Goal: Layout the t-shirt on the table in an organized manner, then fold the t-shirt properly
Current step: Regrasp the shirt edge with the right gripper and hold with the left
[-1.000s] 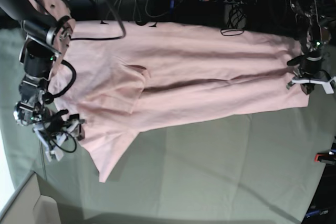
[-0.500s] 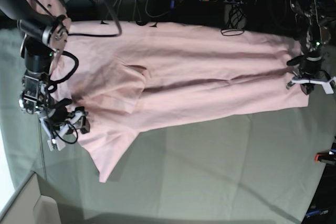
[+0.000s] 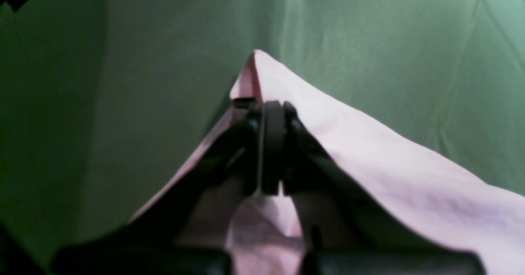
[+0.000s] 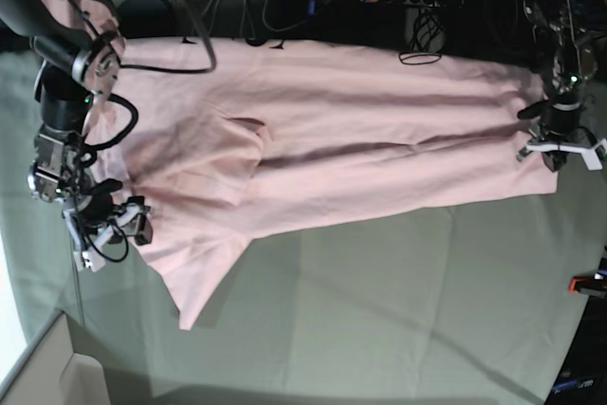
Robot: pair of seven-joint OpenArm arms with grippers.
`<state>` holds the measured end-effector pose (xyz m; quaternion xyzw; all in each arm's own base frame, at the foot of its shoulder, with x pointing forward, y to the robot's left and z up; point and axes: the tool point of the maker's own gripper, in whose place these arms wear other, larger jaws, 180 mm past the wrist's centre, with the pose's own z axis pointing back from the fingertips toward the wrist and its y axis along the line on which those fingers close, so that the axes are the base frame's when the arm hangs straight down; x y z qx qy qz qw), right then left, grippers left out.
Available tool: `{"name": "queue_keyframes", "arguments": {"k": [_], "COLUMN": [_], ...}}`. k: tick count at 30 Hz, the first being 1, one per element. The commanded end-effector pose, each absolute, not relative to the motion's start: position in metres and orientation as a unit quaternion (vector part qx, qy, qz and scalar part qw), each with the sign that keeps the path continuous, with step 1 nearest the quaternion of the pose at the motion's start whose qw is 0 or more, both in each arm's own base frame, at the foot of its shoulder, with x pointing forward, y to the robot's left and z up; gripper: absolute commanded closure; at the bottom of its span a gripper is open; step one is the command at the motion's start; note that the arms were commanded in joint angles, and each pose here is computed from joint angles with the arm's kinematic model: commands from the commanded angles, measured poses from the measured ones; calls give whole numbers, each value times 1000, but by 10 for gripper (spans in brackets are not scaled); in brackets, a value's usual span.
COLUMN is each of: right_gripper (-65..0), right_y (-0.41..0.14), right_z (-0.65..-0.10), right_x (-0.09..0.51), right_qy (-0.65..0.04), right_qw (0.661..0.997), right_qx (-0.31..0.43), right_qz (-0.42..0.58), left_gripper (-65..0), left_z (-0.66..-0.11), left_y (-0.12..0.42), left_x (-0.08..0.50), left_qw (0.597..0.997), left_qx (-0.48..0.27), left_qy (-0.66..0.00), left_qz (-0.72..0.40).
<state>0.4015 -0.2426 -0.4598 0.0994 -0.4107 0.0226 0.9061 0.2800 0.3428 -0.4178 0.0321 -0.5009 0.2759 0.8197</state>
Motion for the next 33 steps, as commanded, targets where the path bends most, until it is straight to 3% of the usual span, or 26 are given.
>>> {"name": "queue_keyframes", "arguments": {"k": [1, 6, 12, 15, 20, 25, 33], "right_gripper": [-380, -340, -114, -23, -10, -10, -10], "right_y": [-243, -235, -228, -229, -230, -231, -233], "right_z": [-448, -456, -458, -458, -457, -457, -456], "right_x": [412, 406, 405, 405, 405, 405, 405], "right_qy": [-434, -427, -425, -425, -426, -426, -427], "right_qw": [895, 898, 898, 898, 898, 898, 897], "right_qx": [102, 109, 114, 114, 113, 111, 110], "right_qz": [20, 19, 18, 19, 19, 19, 19], "left_gripper": [-4, -4, -6, -57, -261, -416, -437], "left_z": [-404, -415, -410, -398, -384, -362, -379], "left_y": [351, 355, 350, 344, 333, 325, 375], "left_x": [288, 283, 285, 291, 288, 291, 307], "left_qw": [808, 811, 806, 801, 793, 779, 763], "left_qx": [40, 42, 37, 29, 21, 16, 43], "left_qy": [-522, -510, -517, -531, -547, -572, -558], "left_qz": [271, 283, 285, 275, 269, 257, 324]}}
